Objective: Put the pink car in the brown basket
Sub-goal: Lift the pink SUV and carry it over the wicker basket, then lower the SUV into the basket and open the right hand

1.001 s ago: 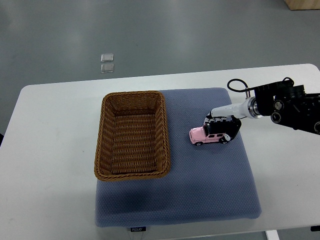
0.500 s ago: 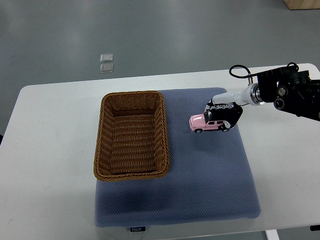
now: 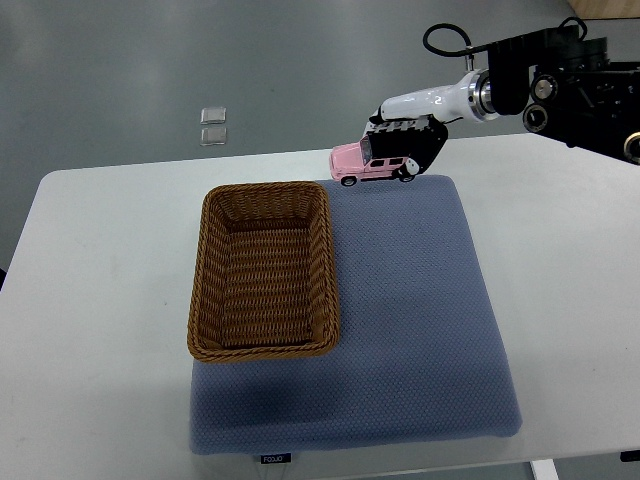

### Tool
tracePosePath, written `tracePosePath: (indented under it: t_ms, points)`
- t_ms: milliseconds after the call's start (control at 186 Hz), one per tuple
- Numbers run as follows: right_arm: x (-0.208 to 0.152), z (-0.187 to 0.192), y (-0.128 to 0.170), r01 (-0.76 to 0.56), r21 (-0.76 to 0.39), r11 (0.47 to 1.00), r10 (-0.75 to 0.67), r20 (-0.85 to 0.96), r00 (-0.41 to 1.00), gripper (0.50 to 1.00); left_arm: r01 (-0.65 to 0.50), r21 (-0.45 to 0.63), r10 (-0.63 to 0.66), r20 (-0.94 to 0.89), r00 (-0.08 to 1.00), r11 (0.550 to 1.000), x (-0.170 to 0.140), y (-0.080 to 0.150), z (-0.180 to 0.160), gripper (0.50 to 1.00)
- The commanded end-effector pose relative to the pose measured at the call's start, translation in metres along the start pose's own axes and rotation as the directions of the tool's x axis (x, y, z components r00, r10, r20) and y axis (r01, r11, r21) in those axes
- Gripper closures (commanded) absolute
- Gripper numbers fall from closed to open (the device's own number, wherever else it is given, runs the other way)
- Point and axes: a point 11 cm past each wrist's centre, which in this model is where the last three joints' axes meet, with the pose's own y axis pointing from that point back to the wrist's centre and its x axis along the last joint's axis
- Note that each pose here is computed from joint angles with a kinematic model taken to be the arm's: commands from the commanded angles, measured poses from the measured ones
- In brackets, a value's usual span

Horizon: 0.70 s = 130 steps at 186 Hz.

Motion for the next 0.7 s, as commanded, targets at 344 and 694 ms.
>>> tracePosePath:
  t_ms: [344, 694]
  points:
    - [-0.024, -0.102, -0.058, 0.088, 0.17, 0.981, -0.075, -0.085, 0.994, 0.991, 0.0, 0.0, 0.0, 0.0, 1.0, 1.0, 0.0, 0.0, 0.0, 0.5]
    - [-0.073, -0.099, -0.099, 0.131, 0.154, 0.979, -0.133, 0.0, 0.991, 0.989, 0.0, 0.0, 0.0, -0.001, 1.0, 1.0, 0.0, 0.0, 0.0, 0.5]
